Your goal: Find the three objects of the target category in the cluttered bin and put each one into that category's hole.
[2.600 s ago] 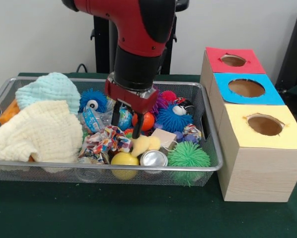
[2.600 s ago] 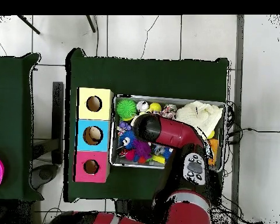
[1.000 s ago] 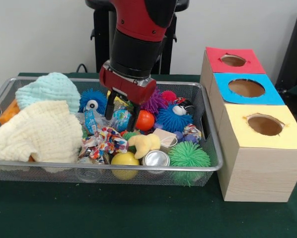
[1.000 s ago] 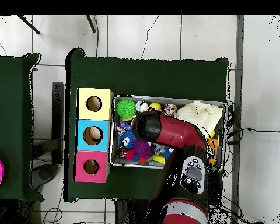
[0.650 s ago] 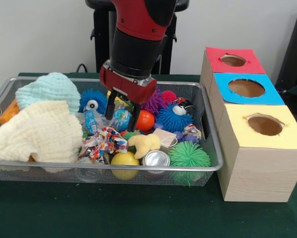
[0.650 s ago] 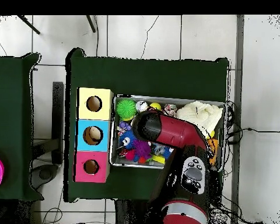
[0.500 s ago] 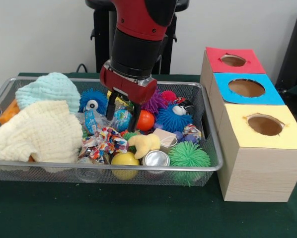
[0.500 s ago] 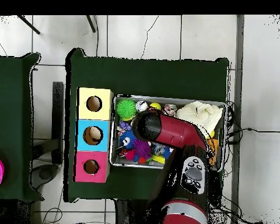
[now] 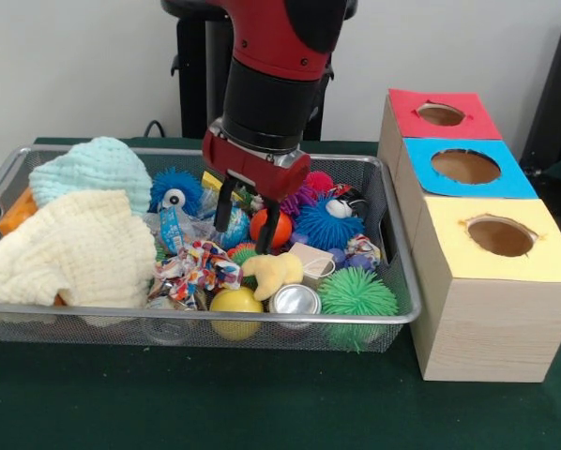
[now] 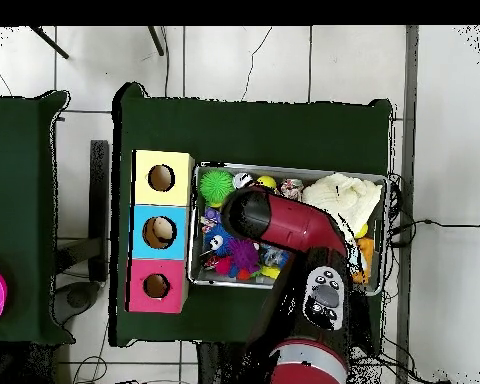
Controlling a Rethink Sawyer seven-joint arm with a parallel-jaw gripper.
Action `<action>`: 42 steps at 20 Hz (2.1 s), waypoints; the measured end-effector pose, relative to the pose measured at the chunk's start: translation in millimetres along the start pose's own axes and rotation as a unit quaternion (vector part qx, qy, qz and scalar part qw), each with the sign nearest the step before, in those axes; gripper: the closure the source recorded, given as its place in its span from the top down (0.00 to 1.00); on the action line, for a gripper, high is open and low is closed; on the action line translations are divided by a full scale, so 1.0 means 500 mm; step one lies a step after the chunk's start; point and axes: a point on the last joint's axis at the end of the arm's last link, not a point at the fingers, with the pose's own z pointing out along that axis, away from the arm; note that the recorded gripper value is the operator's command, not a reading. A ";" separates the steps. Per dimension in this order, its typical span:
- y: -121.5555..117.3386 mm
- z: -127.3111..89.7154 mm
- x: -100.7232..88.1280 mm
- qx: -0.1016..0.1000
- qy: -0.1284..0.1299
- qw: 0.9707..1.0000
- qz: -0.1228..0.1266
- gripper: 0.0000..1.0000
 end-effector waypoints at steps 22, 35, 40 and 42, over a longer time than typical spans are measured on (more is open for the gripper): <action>0.015 0.001 -0.006 -0.012 0.007 1.000 0.024 1.00; 0.052 -0.006 -0.011 -0.019 -0.002 1.000 0.016 1.00; 0.075 0.032 -0.024 -0.017 -0.007 1.000 0.009 1.00; 0.081 0.046 -0.024 -0.017 -0.006 1.000 0.006 1.00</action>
